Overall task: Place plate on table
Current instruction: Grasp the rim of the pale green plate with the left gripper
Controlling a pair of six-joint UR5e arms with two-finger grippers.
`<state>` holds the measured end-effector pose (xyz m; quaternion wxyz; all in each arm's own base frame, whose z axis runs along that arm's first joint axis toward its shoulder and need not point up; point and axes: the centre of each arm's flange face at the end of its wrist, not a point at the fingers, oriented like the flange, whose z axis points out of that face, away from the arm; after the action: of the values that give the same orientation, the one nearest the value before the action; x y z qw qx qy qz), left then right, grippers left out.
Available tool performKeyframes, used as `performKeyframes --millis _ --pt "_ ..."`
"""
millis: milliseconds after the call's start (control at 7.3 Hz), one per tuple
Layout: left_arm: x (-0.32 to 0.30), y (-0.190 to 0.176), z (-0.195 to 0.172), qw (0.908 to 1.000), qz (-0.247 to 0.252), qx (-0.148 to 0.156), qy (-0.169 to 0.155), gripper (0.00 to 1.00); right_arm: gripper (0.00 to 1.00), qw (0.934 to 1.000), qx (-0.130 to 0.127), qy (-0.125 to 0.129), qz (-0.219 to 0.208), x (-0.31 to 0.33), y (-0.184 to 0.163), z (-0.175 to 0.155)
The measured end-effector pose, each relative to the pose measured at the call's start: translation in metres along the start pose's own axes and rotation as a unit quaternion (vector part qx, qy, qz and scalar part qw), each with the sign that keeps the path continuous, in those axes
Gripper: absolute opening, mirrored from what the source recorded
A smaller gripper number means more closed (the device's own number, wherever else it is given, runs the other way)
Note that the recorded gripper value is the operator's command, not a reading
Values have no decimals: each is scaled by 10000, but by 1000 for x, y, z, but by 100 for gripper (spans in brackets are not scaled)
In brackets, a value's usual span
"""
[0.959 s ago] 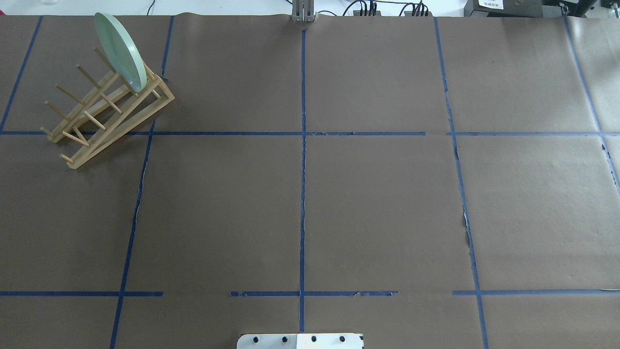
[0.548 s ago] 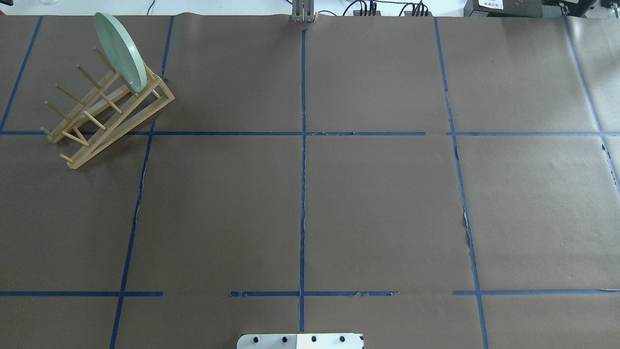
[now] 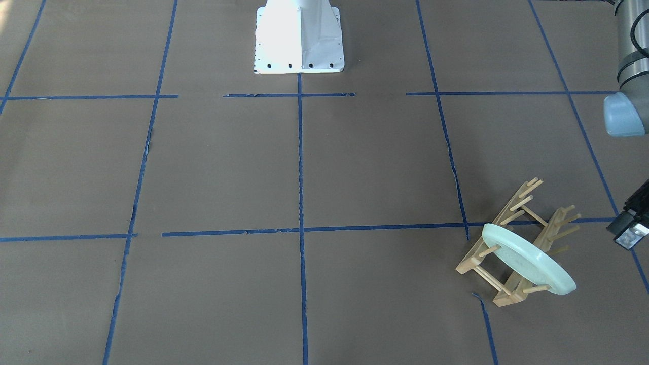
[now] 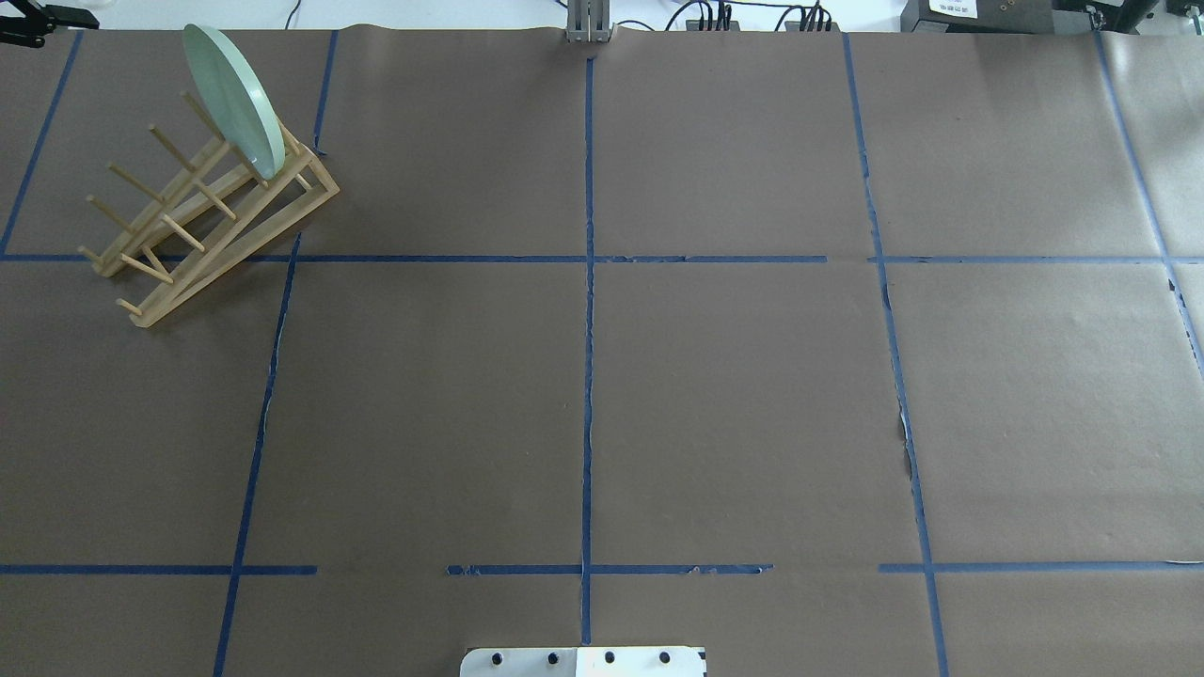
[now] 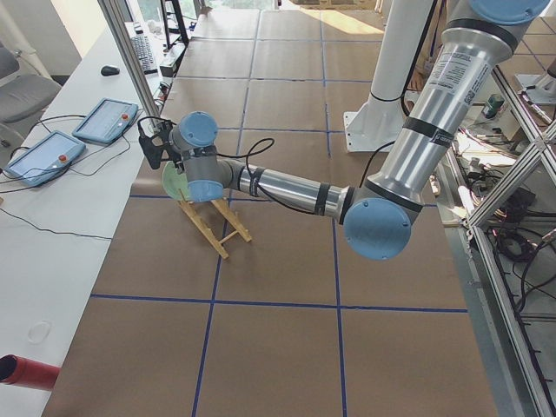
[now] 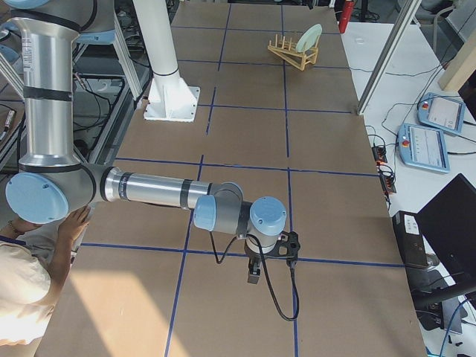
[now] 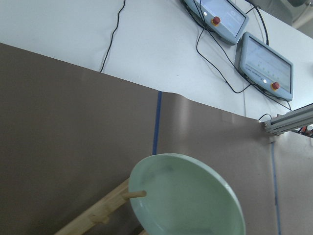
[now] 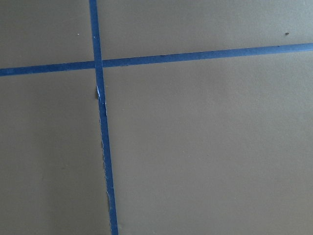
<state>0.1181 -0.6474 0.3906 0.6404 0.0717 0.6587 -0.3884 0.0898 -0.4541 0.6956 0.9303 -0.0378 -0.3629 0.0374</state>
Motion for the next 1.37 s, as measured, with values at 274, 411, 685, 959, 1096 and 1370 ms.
performKeyframes --millis 274,411,685,959,1096,1370 --pt "-12 24 37 9978 -631 116 175 100 100 10000 0 0 0 0 0 0" --pt "-21 29 50 9973 -720 110 119 90 100 10000 0 0 0 0 0 0" --pt "-31 34 67 9970 -770 80 2 60 100 10000 0 0 0 0 0 0" --pt "-30 35 71 9970 -773 70 -15 25 100 10000 0 0 0 0 0 0" --pt "-30 35 72 9970 -773 65 -15 0 100 10000 0 0 0 0 0 0" --pt "-27 35 71 9971 -760 64 7 0 100 10000 0 0 0 0 0 0"
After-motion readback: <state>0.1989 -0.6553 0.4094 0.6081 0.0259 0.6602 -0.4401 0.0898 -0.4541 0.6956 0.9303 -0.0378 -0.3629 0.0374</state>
